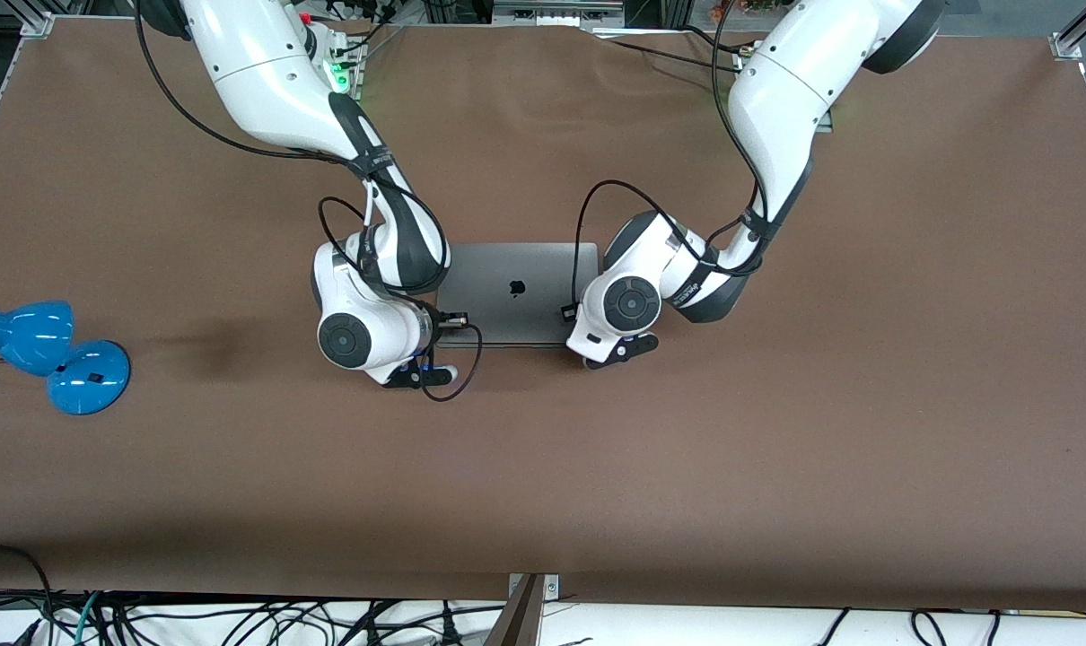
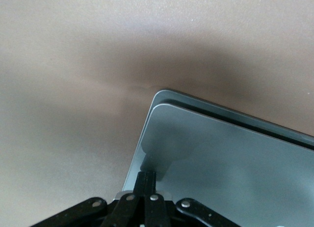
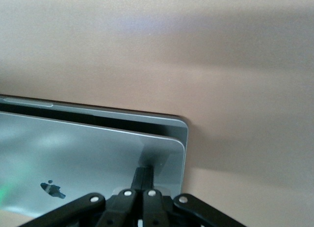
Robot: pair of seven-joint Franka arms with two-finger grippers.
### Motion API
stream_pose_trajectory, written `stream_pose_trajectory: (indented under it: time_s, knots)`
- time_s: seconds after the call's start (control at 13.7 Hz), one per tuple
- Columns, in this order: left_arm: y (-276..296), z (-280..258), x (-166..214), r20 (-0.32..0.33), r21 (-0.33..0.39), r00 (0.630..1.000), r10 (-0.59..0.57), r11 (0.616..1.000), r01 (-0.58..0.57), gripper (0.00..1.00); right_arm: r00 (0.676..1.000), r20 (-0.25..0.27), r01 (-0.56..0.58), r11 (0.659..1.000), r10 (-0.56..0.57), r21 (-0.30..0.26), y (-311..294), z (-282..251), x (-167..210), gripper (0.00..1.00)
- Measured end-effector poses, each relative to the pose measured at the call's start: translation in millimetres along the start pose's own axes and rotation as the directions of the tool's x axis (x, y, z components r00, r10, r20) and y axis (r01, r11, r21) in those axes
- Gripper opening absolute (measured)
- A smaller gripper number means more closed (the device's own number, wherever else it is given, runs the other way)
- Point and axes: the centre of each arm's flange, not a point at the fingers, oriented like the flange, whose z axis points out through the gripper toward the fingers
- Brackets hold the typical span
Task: Close laptop with both arms from behind
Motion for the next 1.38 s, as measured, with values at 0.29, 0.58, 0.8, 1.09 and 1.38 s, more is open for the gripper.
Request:
stream_pose_trajectory:
  time_s: [0.29, 0.58, 0.8, 1.09, 1.38]
  knots:
    - [0, 8, 4, -0.012, 0.001, 1.000, -0.002, 1.000, 0.002, 0.01, 1.000, 0.001, 0.004, 1.000, -0.004, -0.001, 1, 3, 1, 0.01]
    - [2, 9, 3, -0.021, 0.007, 1.000, 0.002, 1.000, -0.001, 0.01, 1.000, 0.002, 0.003, 1.000, -0.003, -0.002, 1, 5, 2, 0.01]
    - [2, 9, 3, -0.022, 0.008, 1.000, 0.001, 1.000, -0.001, 0.01, 1.000, -0.010, 0.010, 1.000, -0.010, 0.002, -2, -1, 4, 0.08]
    - [2, 6, 5, -0.033, 0.007, 0.999, -0.006, 1.000, 0.006, 0.16, 0.999, 0.008, 0.049, 0.997, -0.049, -0.060, -9, -28, 1, 0.48]
    - [-4, -33, 8, -0.089, 0.018, 0.996, 0.005, 1.000, -0.003, 0.55, 0.993, 0.065, 0.110, 0.971, -0.098, -0.214, -14, -91, -17, 0.89]
